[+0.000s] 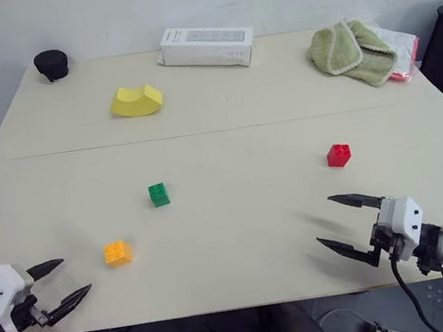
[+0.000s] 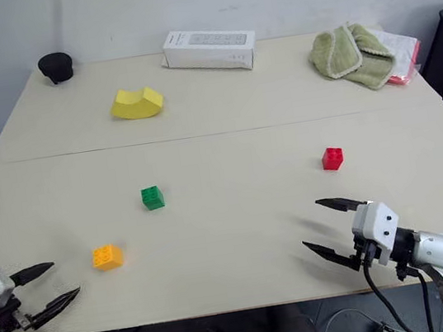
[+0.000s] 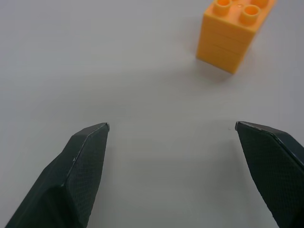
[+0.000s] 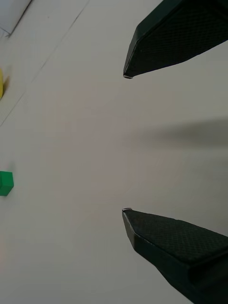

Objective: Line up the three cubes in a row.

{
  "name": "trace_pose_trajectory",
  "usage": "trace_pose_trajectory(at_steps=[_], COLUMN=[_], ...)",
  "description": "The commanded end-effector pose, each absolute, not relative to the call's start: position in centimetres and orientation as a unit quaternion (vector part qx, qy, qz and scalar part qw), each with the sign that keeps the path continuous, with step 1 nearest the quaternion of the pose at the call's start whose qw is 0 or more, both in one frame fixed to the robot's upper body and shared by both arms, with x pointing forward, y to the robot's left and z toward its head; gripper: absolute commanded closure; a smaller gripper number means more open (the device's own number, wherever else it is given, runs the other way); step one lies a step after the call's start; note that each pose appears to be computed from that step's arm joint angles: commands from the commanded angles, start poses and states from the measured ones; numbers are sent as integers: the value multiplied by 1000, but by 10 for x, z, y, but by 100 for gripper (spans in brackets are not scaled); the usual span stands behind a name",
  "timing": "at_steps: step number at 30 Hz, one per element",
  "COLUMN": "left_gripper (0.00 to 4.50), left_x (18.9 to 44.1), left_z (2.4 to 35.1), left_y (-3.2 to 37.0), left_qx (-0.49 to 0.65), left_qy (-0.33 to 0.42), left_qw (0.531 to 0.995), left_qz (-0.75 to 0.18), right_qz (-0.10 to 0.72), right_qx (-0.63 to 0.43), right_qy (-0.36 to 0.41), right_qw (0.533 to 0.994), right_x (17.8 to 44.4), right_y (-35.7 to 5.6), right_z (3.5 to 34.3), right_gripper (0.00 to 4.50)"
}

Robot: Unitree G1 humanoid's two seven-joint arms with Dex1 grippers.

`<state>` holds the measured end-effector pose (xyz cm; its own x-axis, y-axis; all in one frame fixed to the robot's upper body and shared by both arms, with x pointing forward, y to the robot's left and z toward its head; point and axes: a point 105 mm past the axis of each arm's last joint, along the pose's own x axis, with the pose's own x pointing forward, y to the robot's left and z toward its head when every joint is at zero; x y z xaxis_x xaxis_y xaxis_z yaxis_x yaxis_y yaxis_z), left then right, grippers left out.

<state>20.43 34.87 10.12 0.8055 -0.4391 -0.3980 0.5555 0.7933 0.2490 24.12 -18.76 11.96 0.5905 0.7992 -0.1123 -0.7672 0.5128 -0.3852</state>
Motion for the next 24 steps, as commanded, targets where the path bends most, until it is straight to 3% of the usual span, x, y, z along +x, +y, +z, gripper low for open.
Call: trace_pose_trajectory(at_steps=[1, 6, 9, 15, 20, 24], left_gripper=[3, 3, 3, 3, 3, 3], left_x=[211, 239, 257, 273, 276, 283], left_z=[116, 142, 162, 180, 178, 175], left_y=[356, 342, 312, 223, 202, 196], left_qx=[164, 95, 88, 177, 192, 180], left_qy=[141, 90, 51, 16, 8, 10], left_qw=[945, 958, 948, 853, 821, 814], left_qz=[-245, -254, -301, -491, -537, -551], right_qz=[436, 358, 279, 33, -1, -15], right_qx=[-207, -174, -132, -97, -90, -44], right_qy=[-65, -97, -113, -83, -53, -56], right_qw=[873, 912, 945, 991, 995, 997], right_x=[246, 254, 254, 217, 213, 239], right_y=[-186, -198, -215, -270, -254, -232], right_z=[127, 137, 145, 123, 102, 110], right_gripper=[0, 0, 0, 0, 0, 0])
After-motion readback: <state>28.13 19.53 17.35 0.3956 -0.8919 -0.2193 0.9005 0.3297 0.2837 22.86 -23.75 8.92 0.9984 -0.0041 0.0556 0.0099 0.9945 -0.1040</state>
